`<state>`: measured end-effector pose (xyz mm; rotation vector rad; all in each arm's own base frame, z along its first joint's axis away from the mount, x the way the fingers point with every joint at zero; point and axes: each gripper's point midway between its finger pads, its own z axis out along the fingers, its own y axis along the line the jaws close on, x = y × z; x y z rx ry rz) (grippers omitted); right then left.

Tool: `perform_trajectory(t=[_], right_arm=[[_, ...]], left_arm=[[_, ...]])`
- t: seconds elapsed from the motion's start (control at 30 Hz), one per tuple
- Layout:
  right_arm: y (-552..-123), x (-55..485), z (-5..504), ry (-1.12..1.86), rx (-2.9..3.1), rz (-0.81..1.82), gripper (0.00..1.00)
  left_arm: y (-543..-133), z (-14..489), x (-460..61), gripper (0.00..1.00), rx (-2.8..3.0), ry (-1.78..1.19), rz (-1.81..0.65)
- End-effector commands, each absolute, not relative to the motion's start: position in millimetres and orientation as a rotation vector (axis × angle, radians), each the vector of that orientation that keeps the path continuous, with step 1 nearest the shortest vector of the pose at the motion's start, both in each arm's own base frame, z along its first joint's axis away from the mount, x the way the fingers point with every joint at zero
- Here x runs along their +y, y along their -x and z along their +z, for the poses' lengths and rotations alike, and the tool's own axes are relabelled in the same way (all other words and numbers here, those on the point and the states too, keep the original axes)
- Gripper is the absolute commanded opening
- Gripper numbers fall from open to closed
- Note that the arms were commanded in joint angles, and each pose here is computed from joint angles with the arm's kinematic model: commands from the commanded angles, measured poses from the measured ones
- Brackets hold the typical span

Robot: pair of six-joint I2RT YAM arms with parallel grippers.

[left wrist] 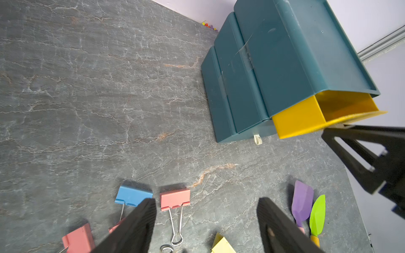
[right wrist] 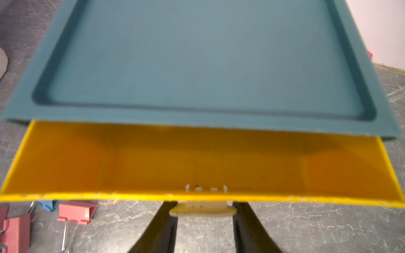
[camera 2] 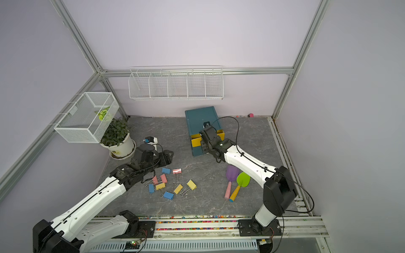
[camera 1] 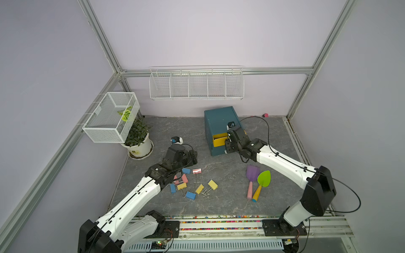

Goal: Put the binder clips in the drawer according to color
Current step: Open the drawer in the storage box.

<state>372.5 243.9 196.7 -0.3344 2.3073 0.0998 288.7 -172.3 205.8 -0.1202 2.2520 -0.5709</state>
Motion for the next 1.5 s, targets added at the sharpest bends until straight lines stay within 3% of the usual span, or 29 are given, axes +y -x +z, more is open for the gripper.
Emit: perform_trajectory(t=[0.0,0.47,1.0,1.13,1.47], right_arm=[[-361,231,205,0.294,2.285,0.081,0.36],[-308,209,213,0.299,2.277,0.091,0.36],[-288,200,195,0.293,2.314,0.085,0.37],[-289,199,192,0.278,2.323,0.069,0.40],[-287,192,192,0.252,2.332,0.047,0.64]], left_arm=[[-286,197,-176,0.78,2.272,0.110,-0.579],[-282,193,-179,0.77,2.287,0.097,-0.592],[-275,186,-198,0.72,2.308,-0.003,-0.615],[-269,183,-208,0.71,2.315,-0.087,-0.616],[-250,167,-231,0.72,2.333,-0.331,-0.633]])
